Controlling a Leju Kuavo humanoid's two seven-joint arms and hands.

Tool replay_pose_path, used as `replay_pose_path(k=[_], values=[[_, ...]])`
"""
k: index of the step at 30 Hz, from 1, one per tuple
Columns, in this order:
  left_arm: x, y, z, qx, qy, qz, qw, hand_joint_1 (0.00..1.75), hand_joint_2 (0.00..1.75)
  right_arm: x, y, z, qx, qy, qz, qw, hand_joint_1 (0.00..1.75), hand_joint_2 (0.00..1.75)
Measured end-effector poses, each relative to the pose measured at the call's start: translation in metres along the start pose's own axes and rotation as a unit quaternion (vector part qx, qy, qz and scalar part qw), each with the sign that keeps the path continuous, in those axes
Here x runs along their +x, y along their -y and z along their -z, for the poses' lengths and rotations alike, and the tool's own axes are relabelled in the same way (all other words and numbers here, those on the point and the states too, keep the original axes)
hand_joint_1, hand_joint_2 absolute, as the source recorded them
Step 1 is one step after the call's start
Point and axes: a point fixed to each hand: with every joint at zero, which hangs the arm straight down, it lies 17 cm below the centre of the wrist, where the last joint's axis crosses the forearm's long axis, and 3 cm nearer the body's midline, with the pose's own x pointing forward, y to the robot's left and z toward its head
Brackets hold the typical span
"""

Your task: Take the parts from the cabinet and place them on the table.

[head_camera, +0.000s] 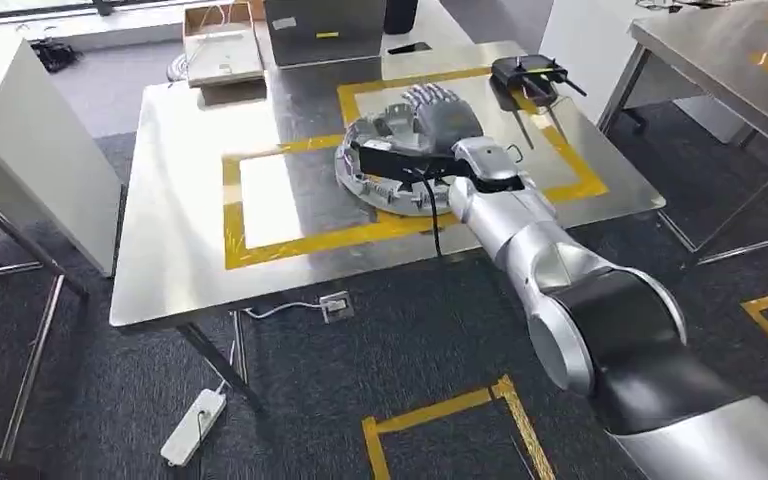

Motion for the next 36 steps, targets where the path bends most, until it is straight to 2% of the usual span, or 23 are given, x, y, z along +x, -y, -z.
replay_pose_path(k=[15,23,27,36], values=[[0.003,0.001,0.000,-0.001,-0.001,0.009,1.000,0.00,0.00,-0.006,0.007,0.000,-0.022,-0.012,0.011,1.000,0.00,0.00],[0.019,0.005,0.001,-0.003,0.008,0.016,1.000,0.00,0.00,-0.020,-0.003,-0.004,-0.009,-0.061,0.035,0.997,0.00,0.00],[0.019,0.006,0.001,-0.004,0.007,0.017,1.000,0.00,0.00,-0.028,-0.031,-0.015,0.003,-0.097,0.078,0.992,0.00,0.00],[0.008,0.003,0.001,-0.002,-0.003,0.015,1.000,0.00,0.00,-0.007,-0.117,-0.049,0.034,-0.126,0.155,0.979,0.00,0.00]])
